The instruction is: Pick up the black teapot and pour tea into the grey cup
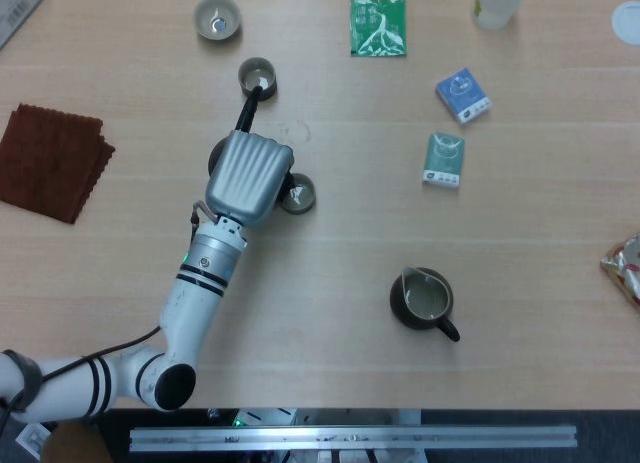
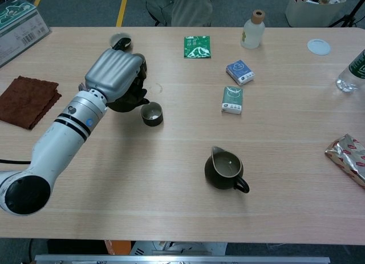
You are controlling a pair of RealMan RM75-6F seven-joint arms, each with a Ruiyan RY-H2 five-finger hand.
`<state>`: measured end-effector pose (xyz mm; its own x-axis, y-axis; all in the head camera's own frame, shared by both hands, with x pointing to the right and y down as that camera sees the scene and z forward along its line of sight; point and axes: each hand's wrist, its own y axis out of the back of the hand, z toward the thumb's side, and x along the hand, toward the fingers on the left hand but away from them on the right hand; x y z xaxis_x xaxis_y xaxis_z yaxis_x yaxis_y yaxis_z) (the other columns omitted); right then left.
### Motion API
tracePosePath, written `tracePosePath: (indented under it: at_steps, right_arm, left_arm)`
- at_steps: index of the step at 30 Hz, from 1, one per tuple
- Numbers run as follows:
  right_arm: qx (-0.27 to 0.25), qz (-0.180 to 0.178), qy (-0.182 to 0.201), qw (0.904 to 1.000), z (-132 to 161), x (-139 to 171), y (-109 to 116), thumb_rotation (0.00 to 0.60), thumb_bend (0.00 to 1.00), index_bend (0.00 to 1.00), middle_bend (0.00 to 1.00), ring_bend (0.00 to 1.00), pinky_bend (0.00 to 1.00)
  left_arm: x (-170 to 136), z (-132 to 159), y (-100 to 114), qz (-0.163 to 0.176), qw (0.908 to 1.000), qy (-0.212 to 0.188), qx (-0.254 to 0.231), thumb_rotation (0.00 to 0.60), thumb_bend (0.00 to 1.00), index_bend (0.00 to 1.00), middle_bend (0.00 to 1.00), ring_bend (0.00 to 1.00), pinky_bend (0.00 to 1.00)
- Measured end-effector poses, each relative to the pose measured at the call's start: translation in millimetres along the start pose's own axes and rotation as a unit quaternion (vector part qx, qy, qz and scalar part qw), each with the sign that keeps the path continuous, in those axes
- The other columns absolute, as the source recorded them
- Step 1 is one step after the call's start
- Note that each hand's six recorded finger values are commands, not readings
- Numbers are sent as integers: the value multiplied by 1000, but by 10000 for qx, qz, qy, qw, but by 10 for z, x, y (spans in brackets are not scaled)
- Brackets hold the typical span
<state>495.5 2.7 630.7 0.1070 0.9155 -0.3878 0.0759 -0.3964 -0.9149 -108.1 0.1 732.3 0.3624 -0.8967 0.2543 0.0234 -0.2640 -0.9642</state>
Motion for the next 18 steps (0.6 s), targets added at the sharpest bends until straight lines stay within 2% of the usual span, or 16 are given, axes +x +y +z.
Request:
tracePosePath:
  at_steps: [18]
  right_arm:
    - [-30,-28,-9,10000,-12,13,5,600,308,528,387,288,325]
  left_arm:
    - [-37,21,-2,184,9990,-132,376,600,358,891,977,766,0]
